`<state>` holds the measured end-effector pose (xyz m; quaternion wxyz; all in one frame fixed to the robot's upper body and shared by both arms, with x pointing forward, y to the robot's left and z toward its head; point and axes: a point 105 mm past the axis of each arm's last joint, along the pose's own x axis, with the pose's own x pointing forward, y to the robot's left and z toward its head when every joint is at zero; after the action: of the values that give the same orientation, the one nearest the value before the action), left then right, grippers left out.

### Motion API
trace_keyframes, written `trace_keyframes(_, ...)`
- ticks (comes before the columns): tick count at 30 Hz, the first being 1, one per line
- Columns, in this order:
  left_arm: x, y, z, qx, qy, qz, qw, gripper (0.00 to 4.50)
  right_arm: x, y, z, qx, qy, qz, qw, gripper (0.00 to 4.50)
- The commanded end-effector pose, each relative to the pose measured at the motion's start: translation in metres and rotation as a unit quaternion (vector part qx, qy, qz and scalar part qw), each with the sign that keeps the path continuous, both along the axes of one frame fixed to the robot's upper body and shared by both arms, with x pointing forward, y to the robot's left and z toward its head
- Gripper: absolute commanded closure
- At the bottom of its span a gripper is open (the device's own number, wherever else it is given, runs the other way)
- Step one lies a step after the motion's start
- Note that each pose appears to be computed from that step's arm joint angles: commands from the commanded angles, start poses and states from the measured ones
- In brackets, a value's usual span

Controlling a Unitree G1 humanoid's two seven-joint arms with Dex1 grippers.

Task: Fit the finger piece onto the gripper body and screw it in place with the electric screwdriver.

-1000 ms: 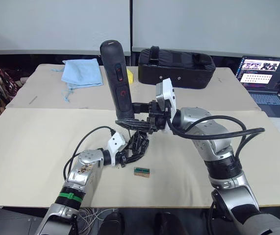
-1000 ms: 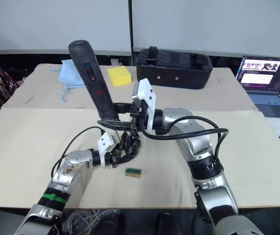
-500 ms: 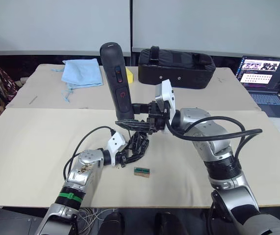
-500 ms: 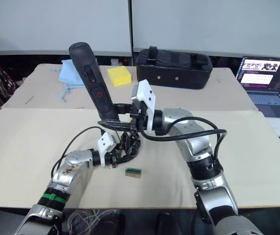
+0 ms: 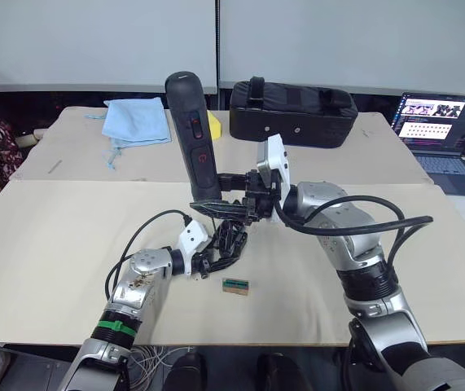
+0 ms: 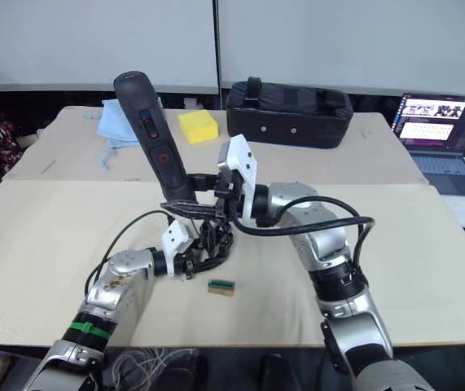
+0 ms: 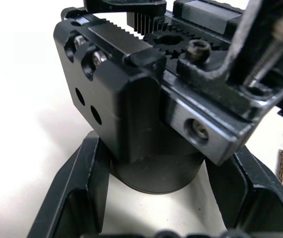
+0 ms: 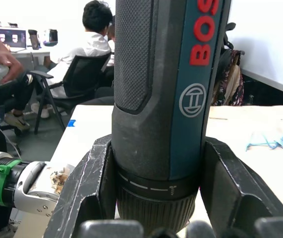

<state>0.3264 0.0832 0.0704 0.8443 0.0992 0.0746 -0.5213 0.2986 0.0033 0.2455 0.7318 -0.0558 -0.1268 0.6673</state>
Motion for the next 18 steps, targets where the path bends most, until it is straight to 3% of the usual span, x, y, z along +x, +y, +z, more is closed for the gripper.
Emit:
trace_keyframes(1,-0.0098,-0.0026,-0.0146,0.009,0.034,-0.015,0.999,2.22,-0.0090,0.0000,0.0147,0.024,-0.023,0.012,0.999,2.57)
trace_keyframes(18,-0.0090,-0.0033,-0.0155,0.009,0.033,-0.015,0.999,2.22,-0.0074,0.0007,0.0132,0.027,-0.020,0.008,0.999,2.57)
